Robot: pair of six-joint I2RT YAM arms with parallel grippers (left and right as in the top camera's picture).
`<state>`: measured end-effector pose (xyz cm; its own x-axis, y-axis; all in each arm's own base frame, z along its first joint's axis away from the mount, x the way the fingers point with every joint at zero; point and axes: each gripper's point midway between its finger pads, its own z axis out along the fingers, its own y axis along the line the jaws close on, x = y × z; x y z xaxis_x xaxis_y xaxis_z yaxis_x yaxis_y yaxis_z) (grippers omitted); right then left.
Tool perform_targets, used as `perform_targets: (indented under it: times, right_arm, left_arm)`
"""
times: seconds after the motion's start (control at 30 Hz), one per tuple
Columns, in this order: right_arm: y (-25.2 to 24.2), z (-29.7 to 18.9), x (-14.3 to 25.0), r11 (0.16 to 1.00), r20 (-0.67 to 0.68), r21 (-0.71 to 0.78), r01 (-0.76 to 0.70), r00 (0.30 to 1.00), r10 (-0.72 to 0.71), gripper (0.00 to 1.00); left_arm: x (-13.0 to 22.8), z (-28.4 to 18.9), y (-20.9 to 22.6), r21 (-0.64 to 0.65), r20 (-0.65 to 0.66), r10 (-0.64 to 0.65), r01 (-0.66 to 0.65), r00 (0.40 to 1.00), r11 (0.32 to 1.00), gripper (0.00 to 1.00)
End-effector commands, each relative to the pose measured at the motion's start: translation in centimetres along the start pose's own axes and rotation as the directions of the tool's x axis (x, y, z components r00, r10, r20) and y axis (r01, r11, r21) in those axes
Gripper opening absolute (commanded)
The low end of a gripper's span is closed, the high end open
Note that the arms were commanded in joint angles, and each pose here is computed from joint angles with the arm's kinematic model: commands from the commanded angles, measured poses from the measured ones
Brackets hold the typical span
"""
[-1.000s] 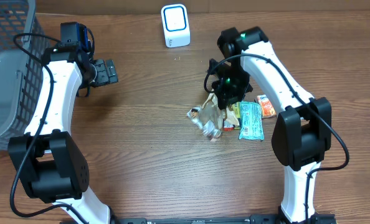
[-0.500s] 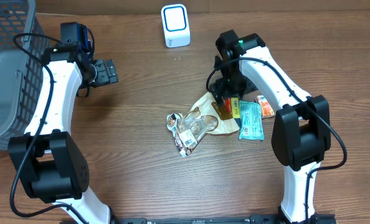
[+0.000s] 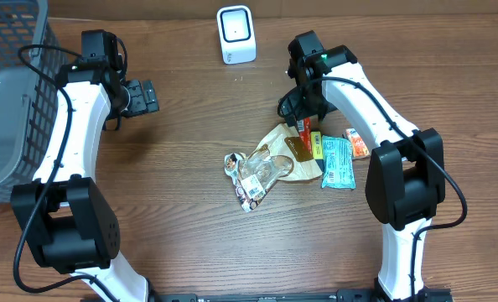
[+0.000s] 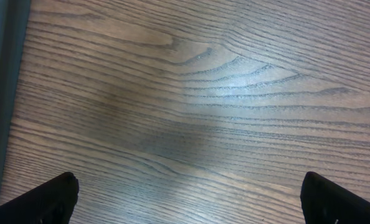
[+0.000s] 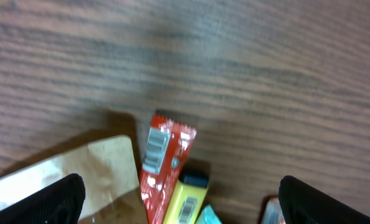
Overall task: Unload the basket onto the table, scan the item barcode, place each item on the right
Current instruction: 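Open the right gripper and raise it off the gold bag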
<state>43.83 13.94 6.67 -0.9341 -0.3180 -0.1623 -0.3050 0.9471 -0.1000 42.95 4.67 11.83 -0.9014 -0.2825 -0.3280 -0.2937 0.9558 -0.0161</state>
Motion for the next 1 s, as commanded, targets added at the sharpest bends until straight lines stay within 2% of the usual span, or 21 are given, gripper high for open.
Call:
perform_targets:
  times: [0.0,0.83,0.97]
  right_arm:
    - [-0.3,-0.1,-0.8,1.0,0.035,0.012,-0.017,0.999,0.017,1.0]
    - [-0.4,0.1,-1.6,1.0,0.063,0.008,-0.024,0.998,0.023,1.0]
    - [1.1,-0.8,-1.8,1.0,0.083,0.003,0.008,0.997,-0.008,1.0]
  left_arm:
    - [-0.5,0.0,-0.1,-0.003,0.009,0.02,-0.02,1.0,1.0,1.0]
    - [-0.5,0.0,-0.1,-0.003,0.009,0.02,-0.02,1.0,1.0,1.0]
    - [-0.5,0.0,-0.1,-0.003,0.009,0.02,-0.02,1.0,1.0,1.0]
